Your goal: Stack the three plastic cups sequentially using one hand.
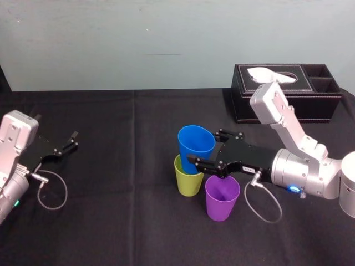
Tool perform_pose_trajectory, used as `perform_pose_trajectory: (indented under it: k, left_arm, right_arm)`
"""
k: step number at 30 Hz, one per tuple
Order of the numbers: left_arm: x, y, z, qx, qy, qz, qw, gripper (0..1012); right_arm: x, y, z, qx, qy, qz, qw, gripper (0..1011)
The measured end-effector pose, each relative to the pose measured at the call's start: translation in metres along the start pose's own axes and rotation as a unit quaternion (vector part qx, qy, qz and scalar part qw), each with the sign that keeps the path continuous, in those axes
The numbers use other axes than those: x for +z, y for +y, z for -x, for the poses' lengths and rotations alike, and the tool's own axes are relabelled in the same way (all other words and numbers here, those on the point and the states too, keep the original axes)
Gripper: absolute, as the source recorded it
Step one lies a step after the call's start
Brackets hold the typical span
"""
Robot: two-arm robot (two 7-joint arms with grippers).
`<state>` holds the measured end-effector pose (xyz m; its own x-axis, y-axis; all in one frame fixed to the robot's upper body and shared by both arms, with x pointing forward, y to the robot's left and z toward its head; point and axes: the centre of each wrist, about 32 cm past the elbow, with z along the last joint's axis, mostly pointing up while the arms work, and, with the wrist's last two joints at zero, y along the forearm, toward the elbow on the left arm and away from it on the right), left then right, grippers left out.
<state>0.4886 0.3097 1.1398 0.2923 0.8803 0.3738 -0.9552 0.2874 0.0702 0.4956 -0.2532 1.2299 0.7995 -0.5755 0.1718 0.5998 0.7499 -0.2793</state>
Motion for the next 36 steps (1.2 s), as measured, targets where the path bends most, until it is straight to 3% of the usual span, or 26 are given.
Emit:
perform_pose_trajectory:
  k: [30,36]
  left_arm:
    - [0.0,0.0,0.0,0.0,0.0,0.0,1.0,1010]
    - [0.0,0.0,0.0,0.0,0.0,0.0,1.0,1010]
  right_arm:
    - [-0.0079,0.0056,0.0022,0.006,0.001,0.011,0.9999,719]
    - [-0.0077,0.0054,0.0021,0.006,0.001,0.011,0.9999,842]
